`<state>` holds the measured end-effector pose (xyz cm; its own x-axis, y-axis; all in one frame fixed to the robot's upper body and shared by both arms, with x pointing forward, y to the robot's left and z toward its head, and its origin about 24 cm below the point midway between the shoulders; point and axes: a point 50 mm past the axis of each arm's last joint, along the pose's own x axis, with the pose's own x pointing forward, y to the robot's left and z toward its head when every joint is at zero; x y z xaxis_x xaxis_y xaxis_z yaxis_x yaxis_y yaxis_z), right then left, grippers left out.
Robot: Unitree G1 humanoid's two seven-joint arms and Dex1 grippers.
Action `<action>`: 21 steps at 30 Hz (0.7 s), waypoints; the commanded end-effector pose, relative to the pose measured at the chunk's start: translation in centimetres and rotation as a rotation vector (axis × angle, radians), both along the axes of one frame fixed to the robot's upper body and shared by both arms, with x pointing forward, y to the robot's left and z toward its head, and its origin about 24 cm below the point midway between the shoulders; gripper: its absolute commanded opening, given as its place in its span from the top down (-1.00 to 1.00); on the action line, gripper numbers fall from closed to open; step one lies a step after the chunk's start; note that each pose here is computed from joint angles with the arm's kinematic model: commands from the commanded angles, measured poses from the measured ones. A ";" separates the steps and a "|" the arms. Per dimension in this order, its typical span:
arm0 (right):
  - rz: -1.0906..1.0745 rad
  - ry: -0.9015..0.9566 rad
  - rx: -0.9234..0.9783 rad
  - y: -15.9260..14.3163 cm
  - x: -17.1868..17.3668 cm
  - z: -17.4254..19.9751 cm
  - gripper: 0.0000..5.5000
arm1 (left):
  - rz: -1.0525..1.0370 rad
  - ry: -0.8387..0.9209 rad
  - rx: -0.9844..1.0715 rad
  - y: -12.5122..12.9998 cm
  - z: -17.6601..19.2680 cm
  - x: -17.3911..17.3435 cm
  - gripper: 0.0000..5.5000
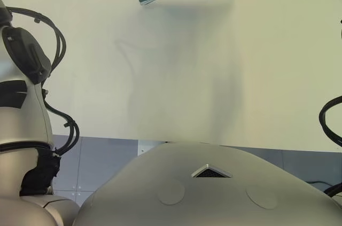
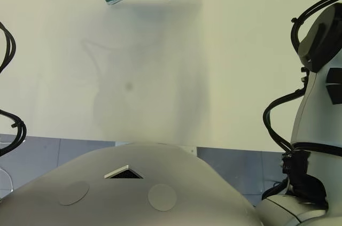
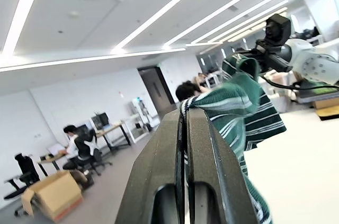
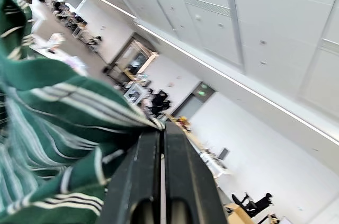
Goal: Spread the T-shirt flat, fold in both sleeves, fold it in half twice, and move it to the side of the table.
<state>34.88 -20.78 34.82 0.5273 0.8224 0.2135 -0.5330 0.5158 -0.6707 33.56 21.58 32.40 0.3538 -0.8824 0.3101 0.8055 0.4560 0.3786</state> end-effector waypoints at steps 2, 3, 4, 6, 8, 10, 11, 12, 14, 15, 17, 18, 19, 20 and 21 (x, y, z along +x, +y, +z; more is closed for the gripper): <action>0.139 0.343 -0.233 -1.9 -6.0 -9.7 1.00 | -0.262 0.396 0.309 -0.1 -10.2 -5.7 0.99; 0.169 0.448 -0.328 -2.3 -8.3 -11.4 1.00 | -0.350 0.508 0.374 -0.3 -12.2 -8.6 0.99; 0.192 0.532 -0.408 -2.6 -10.0 -12.4 1.00 | -0.418 0.590 0.411 -0.5 -13.2 -10.8 0.99; 0.242 0.683 -0.590 -2.6 -12.7 -14.9 1.00 | -0.524 0.703 0.454 -1.5 -14.4 -14.0 0.99; 0.302 0.756 -0.709 -1.8 -14.4 -17.6 1.00 | -0.552 0.752 0.514 -2.5 -16.5 -15.6 0.99; 0.351 0.794 -0.759 -0.8 -15.9 -20.4 1.00 | -0.529 0.782 0.640 -3.2 -19.7 -16.8 0.99; 0.360 0.813 -0.787 -0.5 -16.8 -21.8 1.00 | -0.496 0.786 0.710 -3.3 -21.5 -17.2 0.99; 0.362 0.831 -0.821 -0.6 -17.6 -22.9 1.00 | -0.463 0.784 0.758 -3.4 -22.9 -17.7 0.99; 0.353 0.872 -0.872 -1.0 -18.8 -24.5 1.00 | -0.403 0.770 0.876 -3.2 -25.6 -18.9 0.99; 0.344 0.886 -0.892 -1.2 -19.2 -25.1 1.00 | -0.382 0.766 0.937 -2.9 -26.7 -19.5 0.99; 0.334 0.960 -0.942 -1.8 -20.5 -26.1 0.82 | -0.416 0.795 0.943 -2.8 -26.6 -20.8 0.83; 0.337 1.004 -0.958 -2.1 -21.0 -26.3 0.74 | -0.451 0.822 0.874 -3.2 -25.6 -21.2 0.77; 0.342 1.036 -0.952 -2.2 -21.4 -26.2 0.66 | -0.487 0.837 0.813 -3.5 -24.6 -21.3 0.68; 0.341 1.037 -0.900 -2.0 -21.0 -25.6 0.59 | -0.505 0.836 0.751 -3.7 -23.4 -20.9 0.62; 0.324 1.006 -0.808 -1.5 -19.7 -24.8 0.50 | -0.465 0.804 0.703 -3.6 -22.5 -19.4 0.53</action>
